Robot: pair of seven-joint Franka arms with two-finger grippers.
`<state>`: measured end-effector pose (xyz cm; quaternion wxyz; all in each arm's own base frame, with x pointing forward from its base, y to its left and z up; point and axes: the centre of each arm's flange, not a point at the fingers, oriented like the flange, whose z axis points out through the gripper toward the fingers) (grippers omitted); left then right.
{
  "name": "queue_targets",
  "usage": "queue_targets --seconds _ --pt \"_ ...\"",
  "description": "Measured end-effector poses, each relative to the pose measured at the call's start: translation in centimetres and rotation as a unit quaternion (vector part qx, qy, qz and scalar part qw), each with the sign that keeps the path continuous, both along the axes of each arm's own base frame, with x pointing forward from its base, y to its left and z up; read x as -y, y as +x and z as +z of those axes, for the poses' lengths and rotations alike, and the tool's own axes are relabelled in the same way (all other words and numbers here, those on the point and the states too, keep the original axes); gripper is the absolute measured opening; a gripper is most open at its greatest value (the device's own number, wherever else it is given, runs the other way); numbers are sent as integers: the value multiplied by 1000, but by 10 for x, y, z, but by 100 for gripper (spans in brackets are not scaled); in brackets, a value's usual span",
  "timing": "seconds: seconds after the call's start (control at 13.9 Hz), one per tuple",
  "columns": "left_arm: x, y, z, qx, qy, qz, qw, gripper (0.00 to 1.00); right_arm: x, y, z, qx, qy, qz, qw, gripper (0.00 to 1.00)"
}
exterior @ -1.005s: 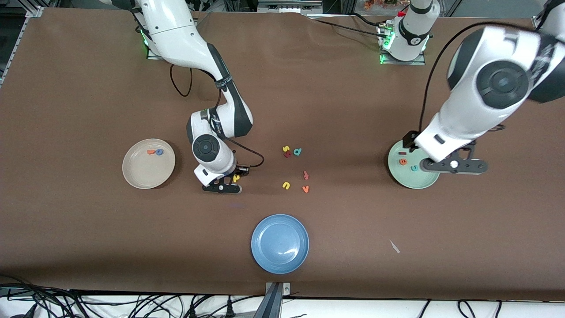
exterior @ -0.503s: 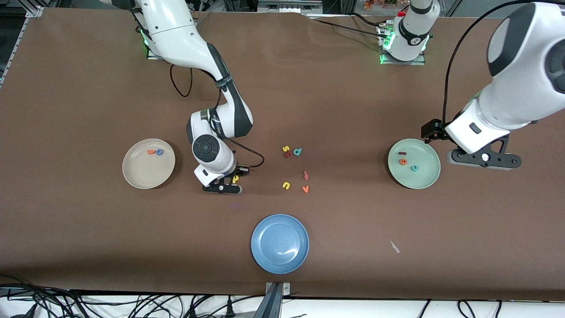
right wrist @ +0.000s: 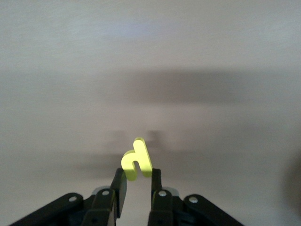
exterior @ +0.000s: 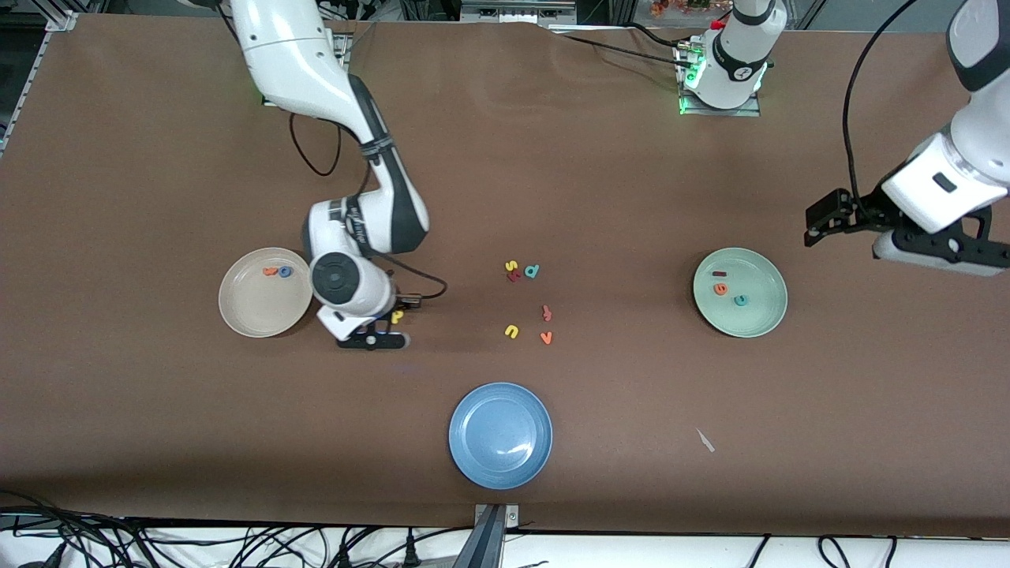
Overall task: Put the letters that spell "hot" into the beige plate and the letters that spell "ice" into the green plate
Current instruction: 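Carry the yellow h to the beige plate and open the right gripper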
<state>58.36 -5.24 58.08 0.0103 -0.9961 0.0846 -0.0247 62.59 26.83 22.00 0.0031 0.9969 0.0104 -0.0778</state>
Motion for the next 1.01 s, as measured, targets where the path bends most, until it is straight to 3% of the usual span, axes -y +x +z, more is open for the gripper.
queue_targets --seconds 0.14,0.5,0.79,1.01 --pt "8 -14 1 3 29 -16 999 100 55 -10 10 1 9 10 1000 25" --pt "-2 -23 5 6 -6 6 1000 100 151 -67 20 -8 40 38 998 25" --pt "0 -32 9 -9 -7 4 1000 100 243 -82 23 -10 47 73 996 26" --pt "1 -33 7 -15 -7 4 1000 100 263 -82 22 -8 46 57 997 49"
